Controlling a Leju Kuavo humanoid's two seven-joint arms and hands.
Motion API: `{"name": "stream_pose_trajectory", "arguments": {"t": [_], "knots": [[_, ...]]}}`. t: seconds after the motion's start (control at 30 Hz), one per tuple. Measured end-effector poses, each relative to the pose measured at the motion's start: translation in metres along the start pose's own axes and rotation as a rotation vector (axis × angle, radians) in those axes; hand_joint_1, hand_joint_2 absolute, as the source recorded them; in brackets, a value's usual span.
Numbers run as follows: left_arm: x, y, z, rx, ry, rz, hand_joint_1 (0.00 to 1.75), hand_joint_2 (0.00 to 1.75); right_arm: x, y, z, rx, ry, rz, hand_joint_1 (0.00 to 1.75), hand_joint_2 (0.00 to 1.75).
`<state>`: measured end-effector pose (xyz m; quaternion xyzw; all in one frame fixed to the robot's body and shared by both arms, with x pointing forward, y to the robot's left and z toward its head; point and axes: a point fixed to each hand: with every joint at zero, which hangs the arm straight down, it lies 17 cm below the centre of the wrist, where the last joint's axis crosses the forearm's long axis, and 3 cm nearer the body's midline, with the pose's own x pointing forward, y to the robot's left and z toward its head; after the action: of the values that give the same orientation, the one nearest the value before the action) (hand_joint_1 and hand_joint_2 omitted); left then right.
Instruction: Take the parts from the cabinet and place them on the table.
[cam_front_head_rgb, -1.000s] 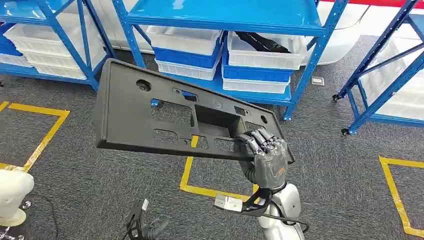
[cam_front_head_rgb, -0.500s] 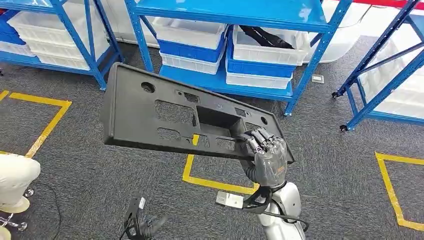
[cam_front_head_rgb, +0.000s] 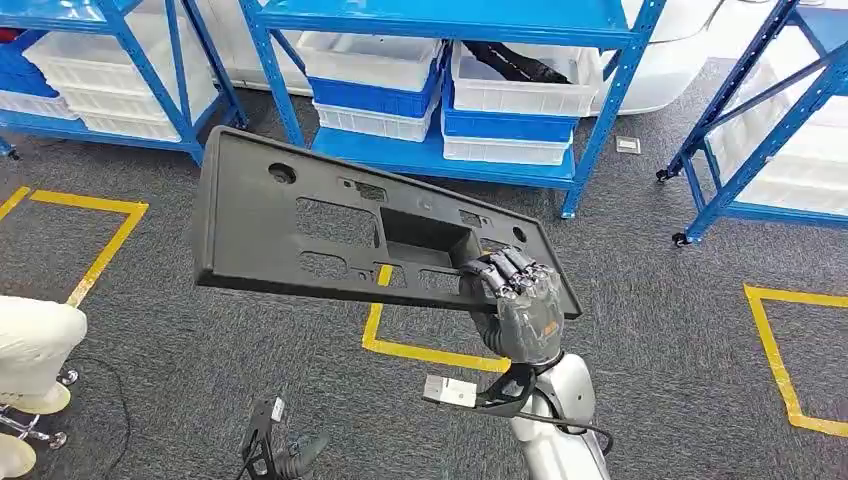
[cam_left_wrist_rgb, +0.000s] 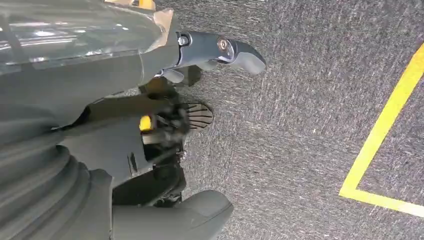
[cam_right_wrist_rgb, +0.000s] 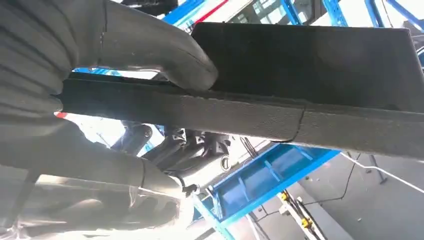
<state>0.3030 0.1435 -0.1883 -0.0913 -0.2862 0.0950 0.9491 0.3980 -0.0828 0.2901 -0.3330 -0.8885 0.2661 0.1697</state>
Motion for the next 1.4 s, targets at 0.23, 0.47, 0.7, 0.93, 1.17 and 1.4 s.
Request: {"name": "stream_pose_trajectory", "arguments": {"t": [0.23, 0.47, 0.7, 0.93, 1.17, 1.4], "knots": [[0.003, -0.001, 0.0, 0.0, -0.002, 0.004, 0.0, 1.75, -0.001, -0.003, -0.006, -0.01, -0.008, 0.004, 1.75, 1.75], [0.002, -0.001, 0.0, -0.003, -0.001, 0.01, 0.0, 1.75, -0.001, 0.0, -0.005, -0.001, -0.013, 0.009, 1.75, 1.75], [0.002, -0.002, 0.0, -0.007, -0.001, 0.019, 0.0, 1.75, -0.001, -0.001, -0.007, -0.004, -0.015, 0.011, 1.75, 1.75], [0.0, 0.002, 0.0, 0.0, 0.001, 0.015, 0.0, 1.75, -0.001, 0.0, -0.008, -0.004, -0.014, 0.007, 1.75, 1.75], [0.004, 0.007, -0.001, 0.027, -0.016, 0.008, 0.0, 1.75, -0.007, -0.004, -0.011, -0.035, 0.025, -0.041, 1.75, 1.75], [0.006, 0.014, -0.001, 0.055, -0.034, 0.006, 0.0, 1.75, -0.013, 0.0, -0.011, -0.031, 0.042, -0.074, 1.75, 1.75]]}}
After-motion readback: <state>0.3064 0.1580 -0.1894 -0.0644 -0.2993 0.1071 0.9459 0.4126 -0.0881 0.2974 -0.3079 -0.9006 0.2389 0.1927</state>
